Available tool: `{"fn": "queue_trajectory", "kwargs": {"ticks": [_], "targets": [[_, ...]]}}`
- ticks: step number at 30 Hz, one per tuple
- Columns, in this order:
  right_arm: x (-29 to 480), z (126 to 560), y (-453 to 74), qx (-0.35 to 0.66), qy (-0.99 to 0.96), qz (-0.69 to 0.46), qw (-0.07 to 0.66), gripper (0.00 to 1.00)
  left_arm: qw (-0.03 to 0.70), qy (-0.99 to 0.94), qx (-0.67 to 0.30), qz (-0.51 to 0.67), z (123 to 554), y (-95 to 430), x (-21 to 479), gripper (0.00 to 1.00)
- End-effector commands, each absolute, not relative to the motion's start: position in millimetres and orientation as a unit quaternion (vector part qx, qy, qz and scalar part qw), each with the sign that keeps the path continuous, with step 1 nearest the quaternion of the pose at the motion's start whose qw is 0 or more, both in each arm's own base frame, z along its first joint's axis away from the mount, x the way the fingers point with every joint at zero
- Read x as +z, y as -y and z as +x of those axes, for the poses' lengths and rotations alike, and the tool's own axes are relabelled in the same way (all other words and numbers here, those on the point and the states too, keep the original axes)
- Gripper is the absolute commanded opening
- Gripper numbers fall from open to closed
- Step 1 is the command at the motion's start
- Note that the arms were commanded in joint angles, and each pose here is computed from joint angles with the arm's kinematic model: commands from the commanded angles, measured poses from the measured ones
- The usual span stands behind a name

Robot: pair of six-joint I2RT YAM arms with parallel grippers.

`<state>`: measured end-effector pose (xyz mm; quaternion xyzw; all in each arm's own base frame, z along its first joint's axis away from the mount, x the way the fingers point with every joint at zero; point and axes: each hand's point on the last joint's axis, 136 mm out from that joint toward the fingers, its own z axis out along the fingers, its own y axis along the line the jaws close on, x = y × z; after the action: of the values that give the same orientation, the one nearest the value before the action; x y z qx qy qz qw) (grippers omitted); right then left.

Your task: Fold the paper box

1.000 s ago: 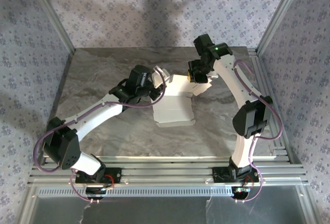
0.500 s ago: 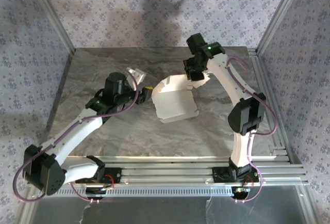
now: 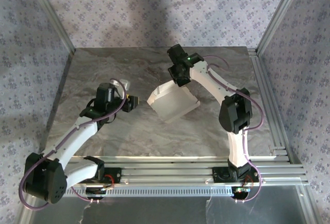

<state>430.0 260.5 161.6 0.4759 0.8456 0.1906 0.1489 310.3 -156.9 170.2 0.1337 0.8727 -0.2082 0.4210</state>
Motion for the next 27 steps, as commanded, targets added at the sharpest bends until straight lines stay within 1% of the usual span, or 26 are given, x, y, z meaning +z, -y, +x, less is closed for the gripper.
{"fn": "queue_trajectory", "kwargs": {"ticks": [1,8,12,16,18,22,25,27], "targets": [[139.0,435.8,-262.7,0.170,-0.859,0.457,0.155,0.00,0.430,-0.859,-0.238,0.142,306.0,164.7,175.4,0.53],[121.2,442.4,-265.5,0.158,-0.872,0.433,0.165,0.00,0.416,-0.863,-0.240,0.159,314.8,173.1,151.2,0.57],[117.2,441.4,-268.2,0.152,-0.871,0.440,0.158,0.00,0.425,-0.861,-0.231,0.158,326.2,176.9,149.5,0.63],[130.2,432.7,-261.4,0.125,-0.865,0.459,0.160,0.00,0.456,-0.846,-0.221,0.162,329.4,186.5,177.4,0.66],[141.6,422.8,-251.5,0.098,-0.858,0.478,0.160,0.00,0.475,-0.834,-0.220,0.173,323.2,197.0,197.3,0.67],[157.5,411.8,-243.5,0.080,-0.849,0.498,0.155,0.00,0.503,-0.818,-0.207,0.190,314.8,217.6,232.6,0.69],[157.8,402.5,-245.6,0.078,-0.847,0.509,0.131,0.00,0.509,-0.811,-0.200,0.209,316.2,234.1,251.9,0.69],[156.9,393.2,-246.0,0.069,-0.846,0.516,0.111,0.00,0.505,-0.809,-0.193,0.232,318.4,246.1,252.8,0.70]]}}
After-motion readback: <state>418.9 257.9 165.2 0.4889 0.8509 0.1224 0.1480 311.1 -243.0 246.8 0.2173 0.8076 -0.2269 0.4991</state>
